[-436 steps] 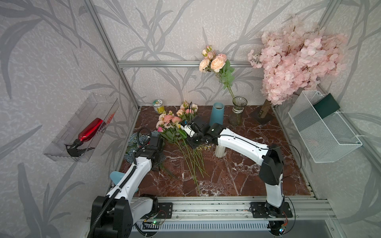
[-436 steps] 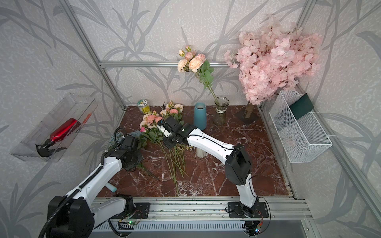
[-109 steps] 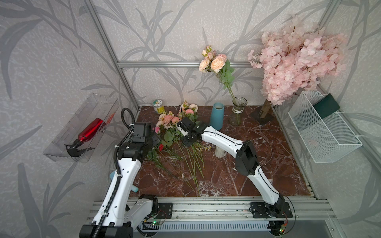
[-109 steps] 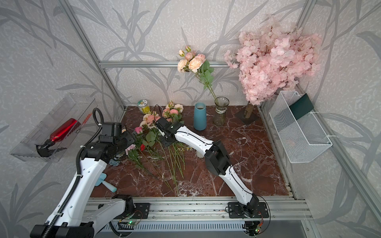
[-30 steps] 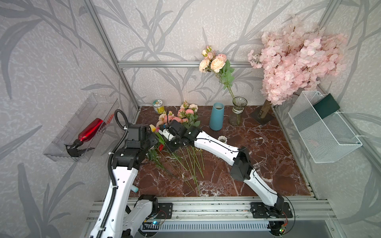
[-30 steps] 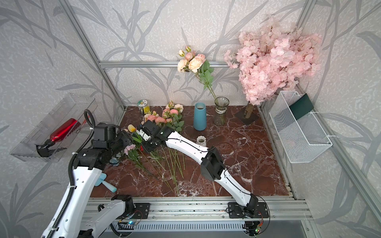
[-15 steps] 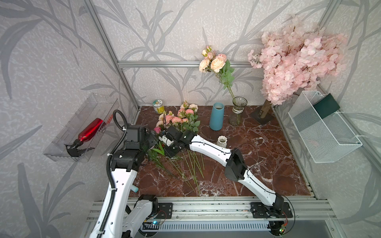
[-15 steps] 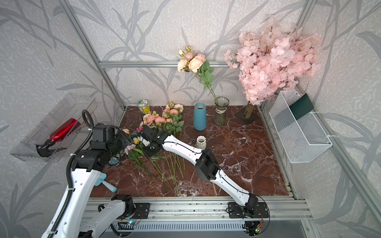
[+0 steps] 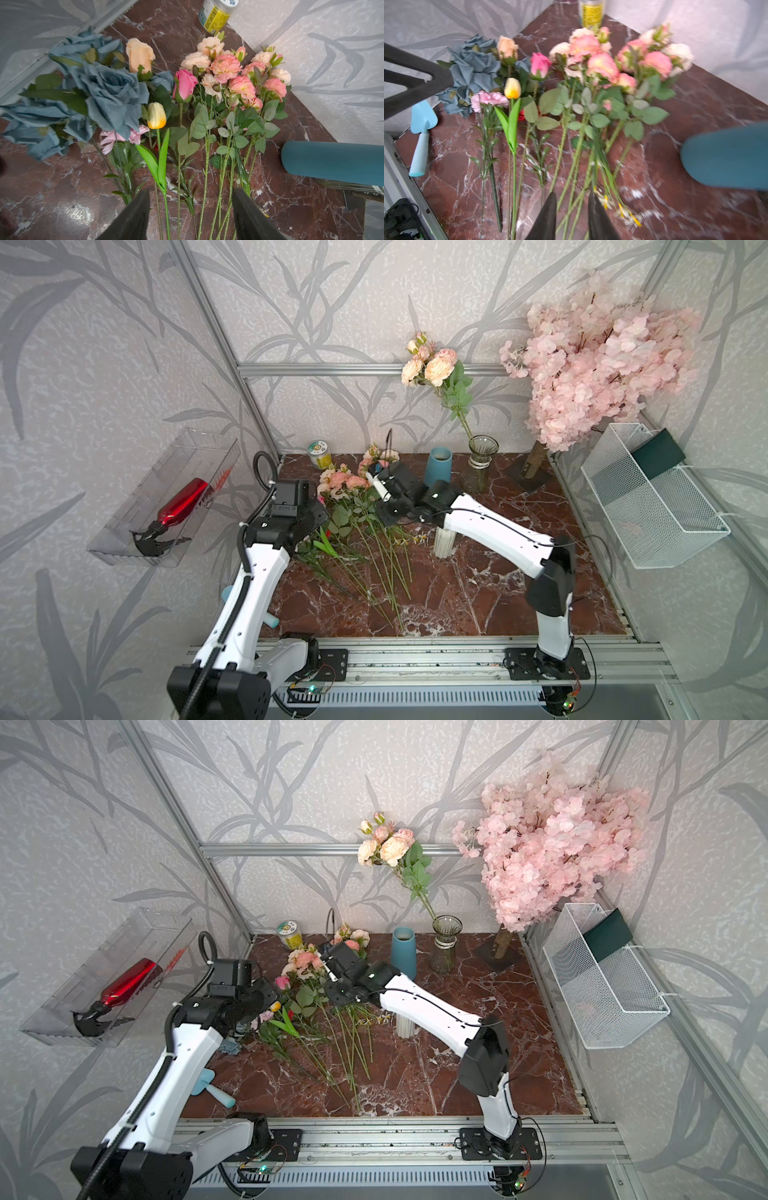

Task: Place the pink flowers into the vase
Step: Place the flower at the center of the board, then pick up the flower at the center of the board.

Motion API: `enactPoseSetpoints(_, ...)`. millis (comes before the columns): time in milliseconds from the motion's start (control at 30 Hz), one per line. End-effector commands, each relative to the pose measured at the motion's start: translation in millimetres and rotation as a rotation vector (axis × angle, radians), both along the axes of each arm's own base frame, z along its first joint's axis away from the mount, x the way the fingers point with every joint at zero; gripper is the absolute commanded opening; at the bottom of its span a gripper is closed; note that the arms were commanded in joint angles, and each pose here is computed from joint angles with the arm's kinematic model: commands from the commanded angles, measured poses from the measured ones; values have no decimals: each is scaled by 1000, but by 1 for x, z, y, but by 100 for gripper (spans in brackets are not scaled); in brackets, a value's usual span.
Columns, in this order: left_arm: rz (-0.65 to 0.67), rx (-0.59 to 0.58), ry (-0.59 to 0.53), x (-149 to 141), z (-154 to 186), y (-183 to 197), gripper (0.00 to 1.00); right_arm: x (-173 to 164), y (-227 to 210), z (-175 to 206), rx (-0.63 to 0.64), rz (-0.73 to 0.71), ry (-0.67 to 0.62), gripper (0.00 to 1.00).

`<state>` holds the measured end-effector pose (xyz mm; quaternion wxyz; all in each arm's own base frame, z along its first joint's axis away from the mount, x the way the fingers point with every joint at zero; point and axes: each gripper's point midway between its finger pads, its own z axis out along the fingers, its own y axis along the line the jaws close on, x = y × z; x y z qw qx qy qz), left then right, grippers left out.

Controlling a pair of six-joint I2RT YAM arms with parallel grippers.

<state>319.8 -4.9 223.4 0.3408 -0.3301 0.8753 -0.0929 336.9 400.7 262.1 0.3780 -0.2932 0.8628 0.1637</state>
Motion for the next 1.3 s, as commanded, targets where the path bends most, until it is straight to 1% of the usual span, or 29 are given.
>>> enactPoseSetpoints(0, -18, -56, -47, 30, 7, -16, 63, 4, -40, 53, 108, -63, -165, 27)
enactPoseSetpoints(100, -26, -94, -27, 57, -6, -28, 62, -4, -76, 64, 116, -88, -167, 29)
enactPoseSetpoints(267, -64, -144, 41, 102, -33, -59, 61, -12, -120, 48, 103, -141, -121, 29)
enactPoseSetpoints(367, -84, -142, 88, 124, -50, -78, 59, -16, -134, 37, 126, -163, -79, 29)
enactPoseSetpoints(467, -84, -120, 121, 138, -64, -87, 57, -23, -141, 28, 132, -166, -57, 29)
enactPoseSetpoints(567, -90, -72, 162, 141, -74, -92, 56, -25, -149, 16, 125, -185, -32, 29)
enactPoseSetpoints(733, -112, 19, 214, 132, -85, -101, 54, -25, -157, 5, 146, -200, 4, 29)
enactPoseSetpoints(967, -150, -7, 283, 124, -119, -127, 50, -21, -160, 3, 172, -212, 24, 28)
enactPoseSetpoints(1267, -159, -3, 320, 126, -139, -142, 49, -21, -168, 4, 173, -231, 18, 28)
